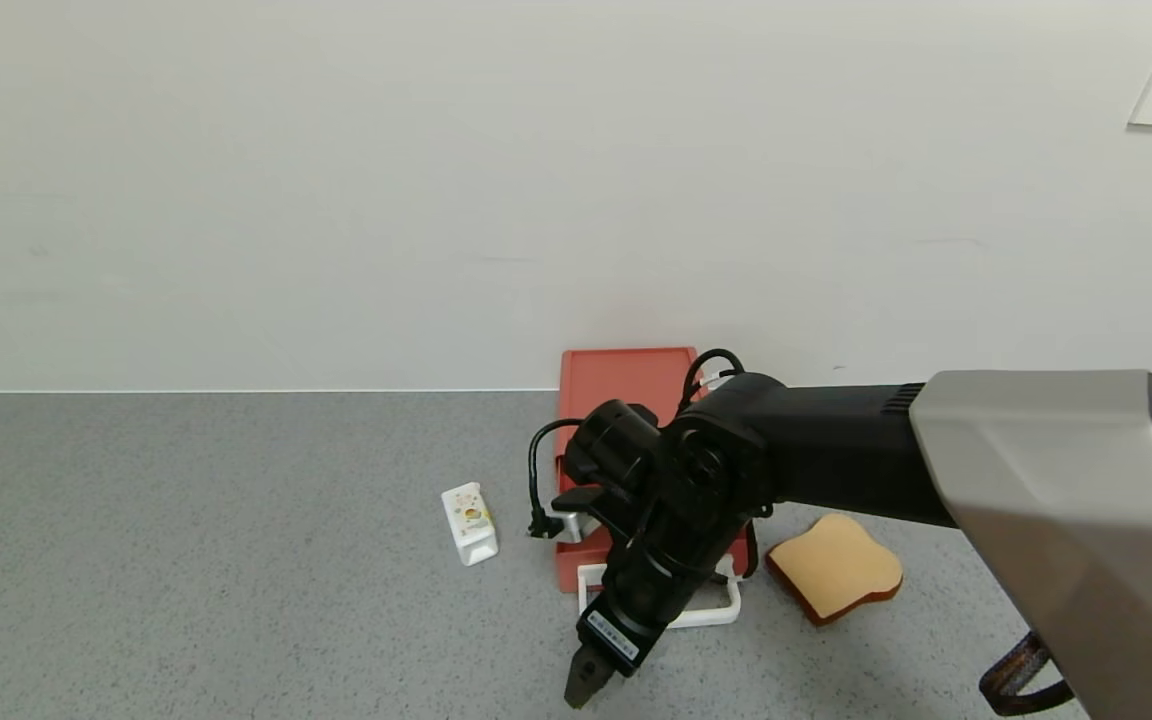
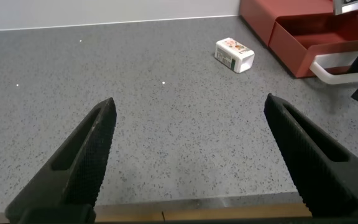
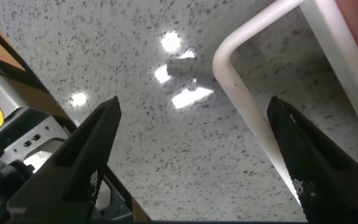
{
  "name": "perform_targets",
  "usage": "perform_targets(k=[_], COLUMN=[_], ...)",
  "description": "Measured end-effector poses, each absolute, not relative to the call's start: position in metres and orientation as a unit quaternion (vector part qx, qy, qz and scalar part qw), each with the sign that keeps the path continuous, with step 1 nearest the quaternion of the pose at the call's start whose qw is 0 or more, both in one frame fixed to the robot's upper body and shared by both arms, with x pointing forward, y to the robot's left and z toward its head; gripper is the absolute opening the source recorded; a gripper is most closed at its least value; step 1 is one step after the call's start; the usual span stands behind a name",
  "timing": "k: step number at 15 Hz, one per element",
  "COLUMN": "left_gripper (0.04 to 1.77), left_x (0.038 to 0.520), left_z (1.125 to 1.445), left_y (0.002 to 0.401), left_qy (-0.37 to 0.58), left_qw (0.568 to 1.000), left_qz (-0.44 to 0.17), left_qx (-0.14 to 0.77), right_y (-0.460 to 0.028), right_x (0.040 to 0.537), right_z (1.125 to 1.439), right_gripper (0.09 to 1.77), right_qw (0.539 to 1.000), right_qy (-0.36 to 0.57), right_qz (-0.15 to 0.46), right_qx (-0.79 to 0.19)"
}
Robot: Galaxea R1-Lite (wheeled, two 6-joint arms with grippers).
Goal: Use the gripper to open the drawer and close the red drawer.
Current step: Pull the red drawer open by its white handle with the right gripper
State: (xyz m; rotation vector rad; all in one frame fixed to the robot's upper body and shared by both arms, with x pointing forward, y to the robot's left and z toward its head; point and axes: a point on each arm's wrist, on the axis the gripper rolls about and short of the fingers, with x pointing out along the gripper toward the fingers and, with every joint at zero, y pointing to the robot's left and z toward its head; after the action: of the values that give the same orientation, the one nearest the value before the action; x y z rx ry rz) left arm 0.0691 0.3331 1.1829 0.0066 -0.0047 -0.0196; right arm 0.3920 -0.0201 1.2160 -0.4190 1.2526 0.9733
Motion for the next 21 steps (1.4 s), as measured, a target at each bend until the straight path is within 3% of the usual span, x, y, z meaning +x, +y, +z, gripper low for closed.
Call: perform_targets(k=[21], left_gripper=[1.72], left_x=[0.069], left_z=[1.183], left_y=[0.333], left_qy=[-0.002], left_qw=[1.000], left_qz=[-0.009], left_qx=[0.003], right_y=[-0.007], right_x=[0.360], right_z=[1.223], right_gripper=[1.71], right_qw=[0.659], right_qy=[0.589], right_qz=[0.429], right_qx=[-0.187])
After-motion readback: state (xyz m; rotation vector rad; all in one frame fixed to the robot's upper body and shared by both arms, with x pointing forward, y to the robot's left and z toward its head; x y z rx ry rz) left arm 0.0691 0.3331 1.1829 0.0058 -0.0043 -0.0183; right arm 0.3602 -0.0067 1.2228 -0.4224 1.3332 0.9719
